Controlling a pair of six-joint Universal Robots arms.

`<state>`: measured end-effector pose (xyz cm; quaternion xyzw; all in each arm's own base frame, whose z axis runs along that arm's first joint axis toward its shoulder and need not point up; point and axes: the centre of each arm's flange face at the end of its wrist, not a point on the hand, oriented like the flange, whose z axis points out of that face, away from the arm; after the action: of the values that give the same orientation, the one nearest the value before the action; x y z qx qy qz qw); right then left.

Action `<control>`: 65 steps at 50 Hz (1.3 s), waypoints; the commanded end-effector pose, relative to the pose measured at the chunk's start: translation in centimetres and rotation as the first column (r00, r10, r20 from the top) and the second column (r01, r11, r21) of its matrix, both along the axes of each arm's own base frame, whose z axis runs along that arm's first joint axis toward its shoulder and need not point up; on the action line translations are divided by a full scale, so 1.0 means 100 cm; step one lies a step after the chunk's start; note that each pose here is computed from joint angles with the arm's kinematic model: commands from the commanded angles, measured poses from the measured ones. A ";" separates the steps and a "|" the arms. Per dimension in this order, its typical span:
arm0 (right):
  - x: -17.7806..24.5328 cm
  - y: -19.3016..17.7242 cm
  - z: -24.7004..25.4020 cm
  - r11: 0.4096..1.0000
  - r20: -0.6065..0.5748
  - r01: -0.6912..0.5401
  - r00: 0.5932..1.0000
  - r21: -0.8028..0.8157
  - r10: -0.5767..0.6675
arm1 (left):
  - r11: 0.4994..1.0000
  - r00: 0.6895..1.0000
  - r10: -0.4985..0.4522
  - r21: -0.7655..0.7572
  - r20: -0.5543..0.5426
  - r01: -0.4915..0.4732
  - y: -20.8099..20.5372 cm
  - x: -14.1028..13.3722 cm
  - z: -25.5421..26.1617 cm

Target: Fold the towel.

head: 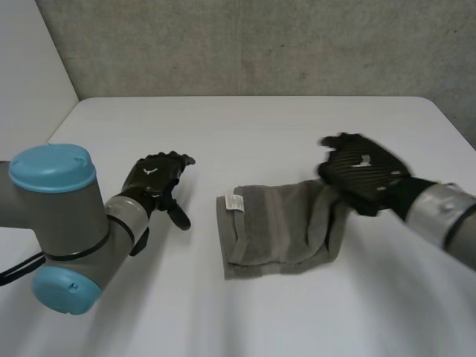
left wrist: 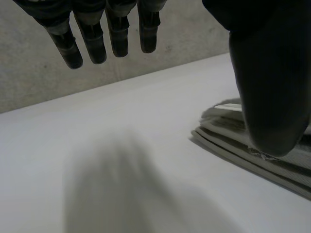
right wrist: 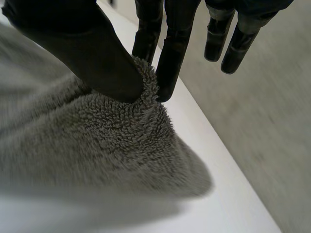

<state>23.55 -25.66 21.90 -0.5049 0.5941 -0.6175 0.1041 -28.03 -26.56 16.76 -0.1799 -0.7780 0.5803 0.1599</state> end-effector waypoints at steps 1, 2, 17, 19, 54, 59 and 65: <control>0.070 0.053 -0.019 0.970 -0.014 -0.241 0.970 0.018 0.241 | 0.999 0.999 0.028 -0.025 -0.019 -0.029 -0.006 0.008 0.011; 0.080 0.064 -0.026 0.961 -0.020 -0.274 0.961 0.027 0.274 | 0.999 0.999 0.028 -0.025 -0.019 -0.029 -0.006 0.008 0.011; 0.109 0.079 -0.073 0.960 -0.066 -0.266 0.960 0.087 0.272 | 0.997 0.997 0.071 -0.029 -0.026 -0.072 -0.008 0.014 0.013; 0.107 0.078 -0.072 0.964 -0.050 -0.245 0.967 0.104 0.251 | 0.997 0.997 0.070 -0.029 -0.026 -0.071 -0.008 0.014 0.013; 0.018 -0.044 -0.087 0.750 0.297 0.128 0.865 0.649 -0.405 | 0.967 0.959 -0.141 0.173 -0.246 0.186 0.035 -0.078 -0.014; 0.028 -0.037 -0.101 0.726 0.272 0.110 0.881 0.679 -0.388 | 0.963 0.966 -0.131 0.204 -0.224 0.178 0.037 -0.075 -0.027; 0.043 -0.034 -0.100 0.727 0.287 0.081 0.885 0.682 -0.368 | 0.959 0.973 -0.111 0.237 -0.201 0.158 0.039 -0.067 -0.033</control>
<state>26.78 -29.39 11.86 -0.2174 0.7973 -0.4727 0.3059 -35.42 -22.79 13.85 -0.1593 -0.8041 0.4867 0.3020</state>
